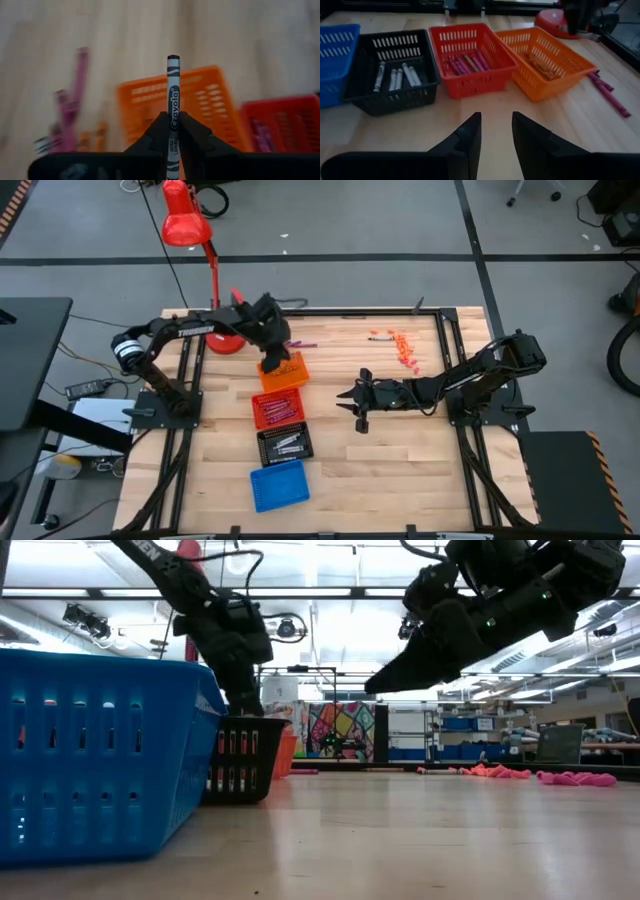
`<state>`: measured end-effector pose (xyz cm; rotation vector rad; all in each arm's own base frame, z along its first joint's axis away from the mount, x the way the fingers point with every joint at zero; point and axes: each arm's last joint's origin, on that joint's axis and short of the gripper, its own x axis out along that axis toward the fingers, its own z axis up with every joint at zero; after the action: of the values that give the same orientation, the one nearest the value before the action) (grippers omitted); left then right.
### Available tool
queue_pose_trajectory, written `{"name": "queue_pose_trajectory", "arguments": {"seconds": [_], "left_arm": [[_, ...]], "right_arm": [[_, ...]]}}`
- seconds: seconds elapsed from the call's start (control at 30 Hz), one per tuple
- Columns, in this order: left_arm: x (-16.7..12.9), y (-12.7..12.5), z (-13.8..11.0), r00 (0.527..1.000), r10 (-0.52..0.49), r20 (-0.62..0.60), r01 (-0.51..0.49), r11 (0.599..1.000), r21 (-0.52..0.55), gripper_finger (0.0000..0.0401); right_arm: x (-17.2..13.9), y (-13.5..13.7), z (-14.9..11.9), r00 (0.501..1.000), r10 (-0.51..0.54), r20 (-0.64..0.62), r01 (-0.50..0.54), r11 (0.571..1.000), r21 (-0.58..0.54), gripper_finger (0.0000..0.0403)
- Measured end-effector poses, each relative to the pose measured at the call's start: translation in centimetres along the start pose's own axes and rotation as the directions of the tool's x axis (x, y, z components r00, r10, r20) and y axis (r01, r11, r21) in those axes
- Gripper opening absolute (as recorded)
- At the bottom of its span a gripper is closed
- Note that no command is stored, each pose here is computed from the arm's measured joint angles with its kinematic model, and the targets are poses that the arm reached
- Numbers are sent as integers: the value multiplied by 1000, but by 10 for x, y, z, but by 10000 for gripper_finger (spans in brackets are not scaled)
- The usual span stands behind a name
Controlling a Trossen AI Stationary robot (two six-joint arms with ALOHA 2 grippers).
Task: Sort crayons
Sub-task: Put the black crayon into the black basket
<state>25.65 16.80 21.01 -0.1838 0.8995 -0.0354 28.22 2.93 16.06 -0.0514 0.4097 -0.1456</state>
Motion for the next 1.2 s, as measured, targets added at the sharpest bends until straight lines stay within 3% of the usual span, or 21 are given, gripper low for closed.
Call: {"name": "queue_pose_trajectory", "arguments": {"seconds": [0.2,0.4,0.57,0.77,1.2], "left_arm": [[9,-42,10,996,-87,-38,91,988,126,34],[3,-81,19,991,-130,-38,134,974,183,34],[6,-106,23,996,-84,-44,89,984,157,34],[14,-136,37,997,-18,73,2,977,213,34],[17,-175,52,967,-8,254,-74,947,314,35]], "right_arm": [[0,0,-1,1000,3,-10,-3,1000,20,114],[0,1,-1,1000,23,-12,-22,1000,16,114],[-1,3,7,996,60,66,-60,998,4,114],[-2,3,19,980,54,193,-53,999,-7,120],[-4,2,27,960,33,278,-33,999,-5,195]]}}
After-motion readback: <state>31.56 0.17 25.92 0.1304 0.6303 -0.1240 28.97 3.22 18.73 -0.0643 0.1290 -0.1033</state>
